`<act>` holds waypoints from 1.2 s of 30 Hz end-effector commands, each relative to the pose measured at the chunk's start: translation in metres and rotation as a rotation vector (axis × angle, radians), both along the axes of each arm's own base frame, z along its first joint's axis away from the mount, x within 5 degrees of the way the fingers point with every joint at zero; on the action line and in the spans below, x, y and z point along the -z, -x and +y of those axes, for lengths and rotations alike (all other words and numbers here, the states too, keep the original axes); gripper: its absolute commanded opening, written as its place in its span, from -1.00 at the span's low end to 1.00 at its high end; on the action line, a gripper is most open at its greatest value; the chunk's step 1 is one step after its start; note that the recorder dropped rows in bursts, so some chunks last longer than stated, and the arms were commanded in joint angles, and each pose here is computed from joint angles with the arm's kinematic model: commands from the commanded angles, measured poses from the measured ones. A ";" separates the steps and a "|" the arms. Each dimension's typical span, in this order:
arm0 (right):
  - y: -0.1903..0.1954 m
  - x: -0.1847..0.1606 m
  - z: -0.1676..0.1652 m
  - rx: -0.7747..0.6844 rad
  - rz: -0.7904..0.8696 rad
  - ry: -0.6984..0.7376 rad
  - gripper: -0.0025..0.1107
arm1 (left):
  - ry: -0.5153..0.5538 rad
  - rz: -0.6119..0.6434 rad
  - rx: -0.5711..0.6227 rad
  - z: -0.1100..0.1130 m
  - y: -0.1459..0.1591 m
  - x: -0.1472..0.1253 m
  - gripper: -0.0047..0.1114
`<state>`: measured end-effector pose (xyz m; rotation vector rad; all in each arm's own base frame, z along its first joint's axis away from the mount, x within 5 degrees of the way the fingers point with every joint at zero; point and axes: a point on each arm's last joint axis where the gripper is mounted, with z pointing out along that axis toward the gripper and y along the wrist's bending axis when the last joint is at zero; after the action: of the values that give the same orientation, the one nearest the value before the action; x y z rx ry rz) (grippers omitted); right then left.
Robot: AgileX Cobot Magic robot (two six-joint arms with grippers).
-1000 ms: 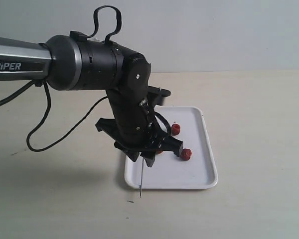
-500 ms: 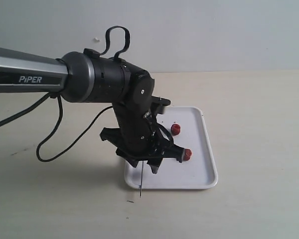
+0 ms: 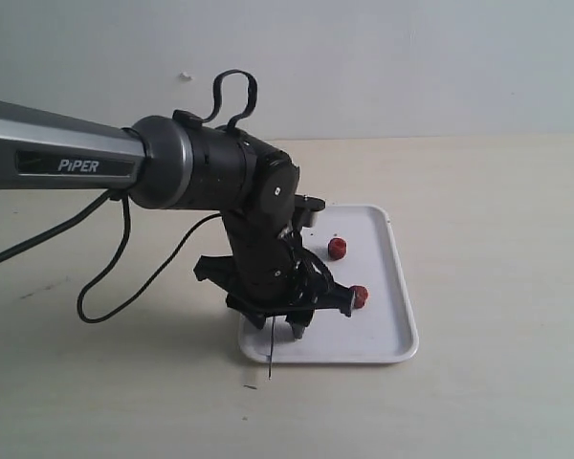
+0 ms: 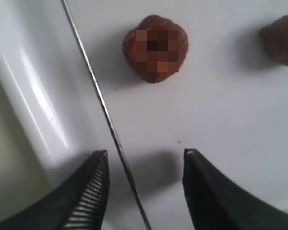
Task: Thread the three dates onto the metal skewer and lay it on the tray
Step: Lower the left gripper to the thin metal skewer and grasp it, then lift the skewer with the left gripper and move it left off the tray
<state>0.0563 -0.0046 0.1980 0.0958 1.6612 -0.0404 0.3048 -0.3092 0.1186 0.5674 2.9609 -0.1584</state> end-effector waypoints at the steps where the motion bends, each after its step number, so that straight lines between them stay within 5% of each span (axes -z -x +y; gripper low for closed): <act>1: 0.000 0.001 0.000 0.004 -0.003 0.004 -0.96 | -0.006 0.000 -0.009 -0.001 -0.002 0.006 -0.08; 6: 0.000 0.001 0.000 0.004 -0.003 0.004 -0.96 | -0.009 0.002 -0.009 0.000 -0.002 0.006 -0.15; 15: 0.000 0.001 0.000 0.004 -0.003 0.004 -0.96 | -0.013 -0.015 0.011 0.000 -0.003 0.006 -0.92; 24: 0.000 0.001 0.000 0.004 -0.003 0.004 -0.96 | 0.003 -0.056 -0.004 0.004 -0.011 -0.001 -0.92; 28: 0.000 0.001 0.000 0.004 -0.003 0.002 -0.96 | 0.005 -0.113 -0.020 0.020 -0.024 -0.026 -0.92; 32: 0.000 0.001 0.000 0.004 -0.003 0.002 -0.96 | -0.209 -0.153 0.164 0.048 -0.022 -0.055 -0.92; 36: 0.000 0.001 0.000 0.004 -0.003 0.002 -0.96 | -0.221 -0.186 0.337 0.064 -0.004 -0.061 -0.92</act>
<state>0.0563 -0.0046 0.1980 0.0958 1.6612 -0.0404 0.3147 -0.2521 0.1747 0.9498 2.7656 0.1913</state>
